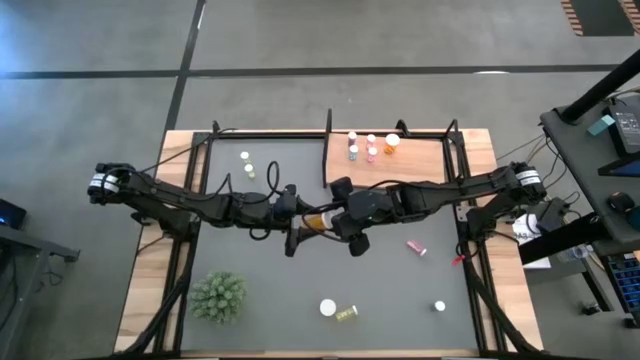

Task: Pick and place medicine bottles onto shelf by color
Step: Put the top orange pill bottle on the shelf aligned with the other orange pill bottle

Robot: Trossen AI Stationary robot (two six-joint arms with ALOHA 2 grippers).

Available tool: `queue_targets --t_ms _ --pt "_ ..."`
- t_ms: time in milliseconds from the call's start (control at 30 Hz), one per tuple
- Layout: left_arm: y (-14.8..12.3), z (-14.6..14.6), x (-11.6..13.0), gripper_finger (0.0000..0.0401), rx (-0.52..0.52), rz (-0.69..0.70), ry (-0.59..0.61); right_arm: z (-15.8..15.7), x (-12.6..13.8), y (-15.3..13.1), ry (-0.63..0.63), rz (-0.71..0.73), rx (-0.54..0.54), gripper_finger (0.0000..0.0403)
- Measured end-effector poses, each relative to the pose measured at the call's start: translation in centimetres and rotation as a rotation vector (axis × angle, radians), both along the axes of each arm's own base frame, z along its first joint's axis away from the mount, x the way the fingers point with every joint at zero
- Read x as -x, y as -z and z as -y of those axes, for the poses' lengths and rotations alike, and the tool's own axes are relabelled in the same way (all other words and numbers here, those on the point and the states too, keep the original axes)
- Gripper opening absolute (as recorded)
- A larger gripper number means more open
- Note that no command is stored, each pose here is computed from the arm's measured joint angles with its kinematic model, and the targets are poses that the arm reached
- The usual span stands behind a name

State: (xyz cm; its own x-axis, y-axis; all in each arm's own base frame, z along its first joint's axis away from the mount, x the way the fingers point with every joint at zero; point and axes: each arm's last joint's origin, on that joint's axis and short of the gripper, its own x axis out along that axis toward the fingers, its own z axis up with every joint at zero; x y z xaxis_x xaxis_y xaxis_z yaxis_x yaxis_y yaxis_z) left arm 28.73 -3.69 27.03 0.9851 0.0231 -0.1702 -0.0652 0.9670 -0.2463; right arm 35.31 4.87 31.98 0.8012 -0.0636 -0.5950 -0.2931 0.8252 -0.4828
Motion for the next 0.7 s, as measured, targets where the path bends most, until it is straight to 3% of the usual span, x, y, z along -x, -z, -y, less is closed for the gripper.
queue_targets --t_ms 333,567,700 --pt "0.0 -0.2 0.0 0.0320 -0.054 0.000 -0.050 0.5 0.7 0.8 0.076 -0.107 -0.050 0.0198" --pt "0.0 -0.4 0.0 0.0325 -0.080 -0.008 -0.106 2.0 1.7 1.7 0.257 -0.224 0.039 0.0198" --pt "0.3 -0.4 0.1 0.0325 -0.080 -0.031 -0.110 3.7 2.7 2.3 0.370 -0.332 0.027 0.0198"
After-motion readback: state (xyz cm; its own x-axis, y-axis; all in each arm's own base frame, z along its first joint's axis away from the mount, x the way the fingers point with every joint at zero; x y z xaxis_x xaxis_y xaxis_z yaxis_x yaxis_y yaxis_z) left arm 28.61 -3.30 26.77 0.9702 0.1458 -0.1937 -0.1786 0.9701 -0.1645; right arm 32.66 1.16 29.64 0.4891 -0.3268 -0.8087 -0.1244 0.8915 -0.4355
